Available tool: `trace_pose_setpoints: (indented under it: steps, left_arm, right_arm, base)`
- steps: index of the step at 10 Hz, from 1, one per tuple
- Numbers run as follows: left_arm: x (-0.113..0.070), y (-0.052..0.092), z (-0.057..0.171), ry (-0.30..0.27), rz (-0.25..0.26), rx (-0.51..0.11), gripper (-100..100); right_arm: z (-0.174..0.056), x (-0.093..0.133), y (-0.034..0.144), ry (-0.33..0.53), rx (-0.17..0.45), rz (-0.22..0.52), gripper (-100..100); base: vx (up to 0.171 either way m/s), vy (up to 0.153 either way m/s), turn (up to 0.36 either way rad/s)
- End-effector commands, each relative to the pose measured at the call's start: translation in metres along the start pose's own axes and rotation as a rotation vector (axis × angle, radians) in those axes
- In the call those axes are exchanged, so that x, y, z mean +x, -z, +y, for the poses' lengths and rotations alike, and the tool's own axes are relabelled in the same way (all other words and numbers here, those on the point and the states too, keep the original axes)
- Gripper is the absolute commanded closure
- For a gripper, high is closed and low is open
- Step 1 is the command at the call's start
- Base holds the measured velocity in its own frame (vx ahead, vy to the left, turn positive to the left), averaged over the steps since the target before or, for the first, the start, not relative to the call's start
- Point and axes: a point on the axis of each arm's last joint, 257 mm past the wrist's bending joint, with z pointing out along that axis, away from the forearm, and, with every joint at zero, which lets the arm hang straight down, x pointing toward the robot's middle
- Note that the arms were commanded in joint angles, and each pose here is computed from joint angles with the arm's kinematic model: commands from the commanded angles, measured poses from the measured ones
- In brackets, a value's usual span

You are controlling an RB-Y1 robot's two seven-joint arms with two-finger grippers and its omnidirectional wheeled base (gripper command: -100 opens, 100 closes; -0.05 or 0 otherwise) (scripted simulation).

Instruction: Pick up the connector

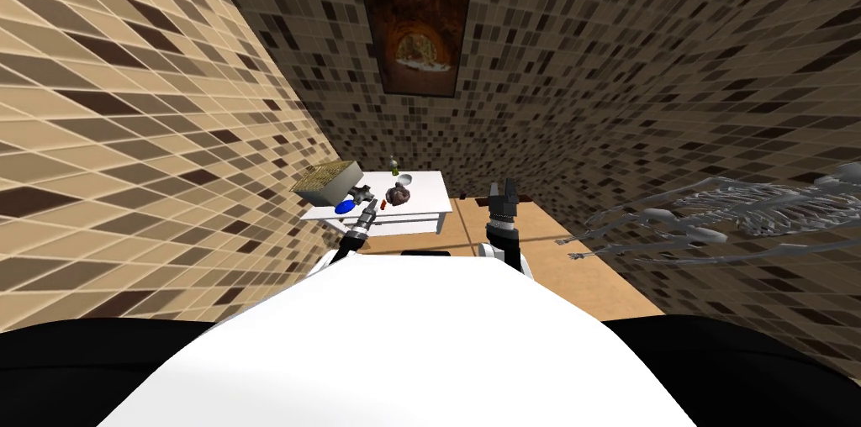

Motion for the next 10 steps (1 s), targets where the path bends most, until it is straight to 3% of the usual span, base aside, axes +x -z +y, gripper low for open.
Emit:
trace_pose_setpoints:
  steps: [1,3,6,10]
  left_arm:
    - [0.006,0.003,0.017,-0.016,0.014,-0.044,-100]
    - [0.014,0.005,0.050,-0.074,0.060,-0.121,-100]
    - [0.016,0.014,0.084,-0.106,0.086,-0.196,-100]
    - [0.020,0.027,0.139,-0.222,0.165,-0.324,-100]
  right_arm:
    - [0.000,0.000,0.000,0.000,0.000,0.000,0]
    - [0.000,0.000,0.000,0.000,0.000,0.000,0]
    - [0.000,0.000,0.000,0.000,0.000,0.000,0]
    - [0.000,0.000,0.000,0.000,0.000,0.000,0]
  base:
    - [-0.021,-0.009,-0.065]
    - [-0.012,-0.015,-0.132]
    - [0.001,-0.008,-0.059]
    - [0.017,-0.006,-0.085]
